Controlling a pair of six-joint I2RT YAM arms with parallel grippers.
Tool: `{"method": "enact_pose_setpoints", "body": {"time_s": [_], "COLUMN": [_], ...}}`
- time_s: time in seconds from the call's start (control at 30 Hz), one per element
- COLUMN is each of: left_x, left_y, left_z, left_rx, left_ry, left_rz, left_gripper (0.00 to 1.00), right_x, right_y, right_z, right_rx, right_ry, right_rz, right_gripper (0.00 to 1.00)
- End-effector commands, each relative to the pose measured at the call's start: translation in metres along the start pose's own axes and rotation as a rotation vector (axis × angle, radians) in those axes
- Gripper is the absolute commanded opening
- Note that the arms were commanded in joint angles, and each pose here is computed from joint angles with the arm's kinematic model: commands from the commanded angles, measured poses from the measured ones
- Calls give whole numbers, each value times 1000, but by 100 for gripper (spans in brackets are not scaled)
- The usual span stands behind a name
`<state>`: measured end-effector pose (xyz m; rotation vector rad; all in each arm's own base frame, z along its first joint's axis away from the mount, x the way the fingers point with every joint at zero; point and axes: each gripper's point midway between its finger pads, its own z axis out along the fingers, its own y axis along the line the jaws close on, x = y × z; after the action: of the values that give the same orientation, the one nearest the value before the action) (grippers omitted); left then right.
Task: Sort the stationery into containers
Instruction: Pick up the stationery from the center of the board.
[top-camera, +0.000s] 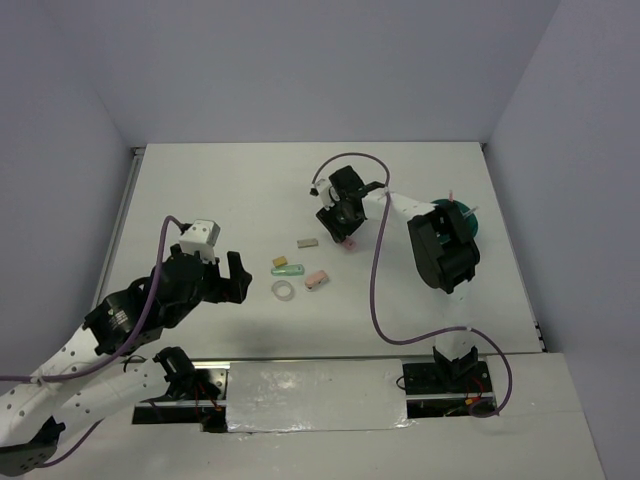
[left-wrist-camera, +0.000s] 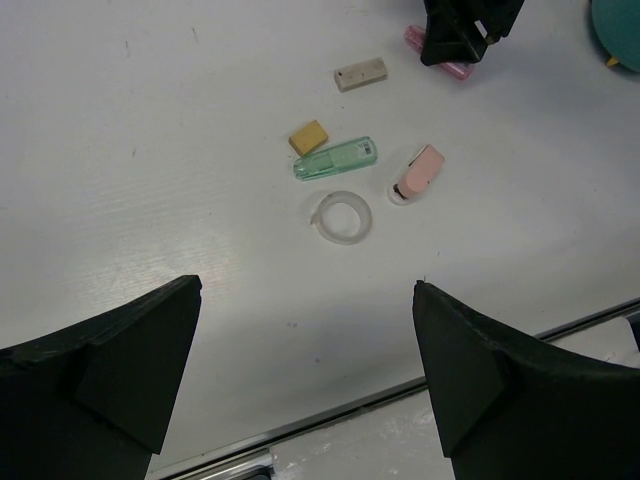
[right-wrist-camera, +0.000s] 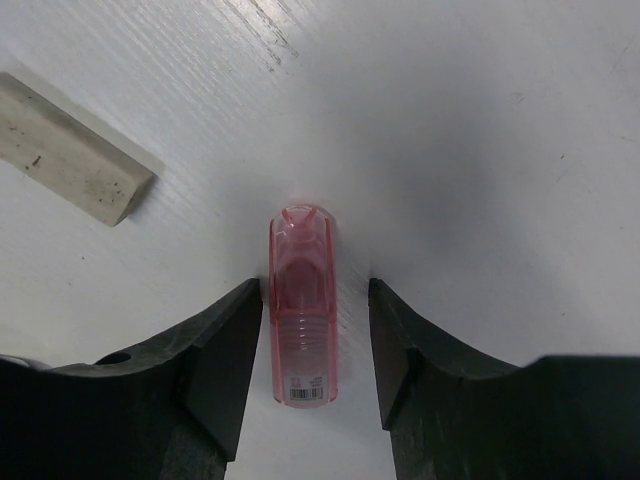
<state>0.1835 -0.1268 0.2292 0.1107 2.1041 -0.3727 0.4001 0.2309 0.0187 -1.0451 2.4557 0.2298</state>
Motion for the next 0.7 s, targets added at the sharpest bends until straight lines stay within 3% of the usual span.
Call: {"method": "enact_pose_setpoints", "body": {"time_s": [0.0, 0.67], "left_x": [-12, -13], "left_y": [-7, -11], "left_z": [-4, -5], "left_rx": [40, 70], "left_ry": [-45, -47], "left_rz": [-11, -4], "left_gripper": [99, 99], "right_x": [0, -19], "right_y": [9, 20], "right_z": [4, 9], "right_rx": [-38, -38], "right_ry": [29, 27], "right_rz": [-15, -59], "right_gripper": [54, 56]}}
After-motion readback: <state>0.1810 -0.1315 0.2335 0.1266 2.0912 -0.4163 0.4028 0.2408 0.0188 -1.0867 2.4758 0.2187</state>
